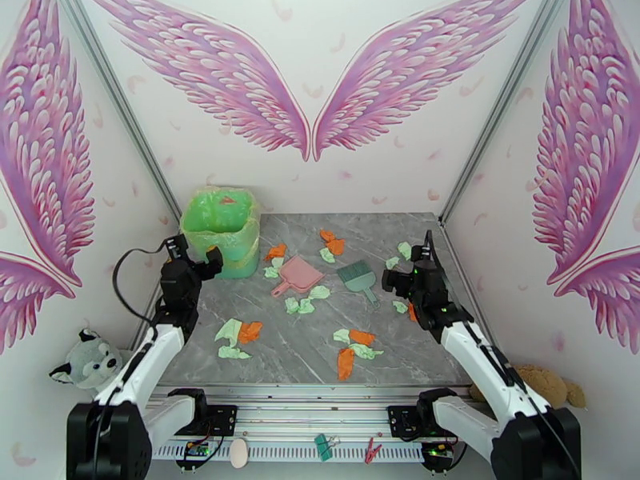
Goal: Sweep away the paper scraps from the table
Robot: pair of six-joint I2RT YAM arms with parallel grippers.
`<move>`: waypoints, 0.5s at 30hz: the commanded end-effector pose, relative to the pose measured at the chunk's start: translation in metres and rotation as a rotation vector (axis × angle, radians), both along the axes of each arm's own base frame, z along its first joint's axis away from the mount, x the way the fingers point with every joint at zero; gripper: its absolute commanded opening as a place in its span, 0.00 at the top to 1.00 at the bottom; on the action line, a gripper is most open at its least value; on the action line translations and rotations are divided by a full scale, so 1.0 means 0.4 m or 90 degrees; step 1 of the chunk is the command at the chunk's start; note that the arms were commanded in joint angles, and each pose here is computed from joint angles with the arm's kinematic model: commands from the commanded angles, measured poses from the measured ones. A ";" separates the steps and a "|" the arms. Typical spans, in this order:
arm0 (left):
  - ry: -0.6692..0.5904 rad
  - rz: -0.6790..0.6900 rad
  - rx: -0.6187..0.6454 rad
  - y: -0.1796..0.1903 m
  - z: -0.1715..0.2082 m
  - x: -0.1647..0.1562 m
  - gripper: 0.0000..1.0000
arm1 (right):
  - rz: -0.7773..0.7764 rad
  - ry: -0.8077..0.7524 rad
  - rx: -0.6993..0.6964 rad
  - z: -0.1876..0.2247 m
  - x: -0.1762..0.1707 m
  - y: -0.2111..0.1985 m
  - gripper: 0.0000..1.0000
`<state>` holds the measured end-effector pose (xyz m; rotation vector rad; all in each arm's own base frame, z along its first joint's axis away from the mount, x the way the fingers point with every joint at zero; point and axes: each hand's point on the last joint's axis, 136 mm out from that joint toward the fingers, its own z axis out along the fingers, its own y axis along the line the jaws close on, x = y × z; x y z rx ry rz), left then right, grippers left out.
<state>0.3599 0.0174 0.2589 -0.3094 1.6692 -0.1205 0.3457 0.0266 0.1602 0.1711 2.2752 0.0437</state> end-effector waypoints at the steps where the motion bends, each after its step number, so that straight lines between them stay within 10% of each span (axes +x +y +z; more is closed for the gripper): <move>1: 0.028 -0.091 -0.091 -0.068 -0.057 -0.061 0.01 | 0.045 0.172 -0.005 -0.113 -0.048 0.029 0.01; 15: 0.091 -0.288 -0.170 -0.216 -0.073 -0.120 0.01 | 0.155 0.299 -0.003 -0.274 0.008 0.143 0.12</move>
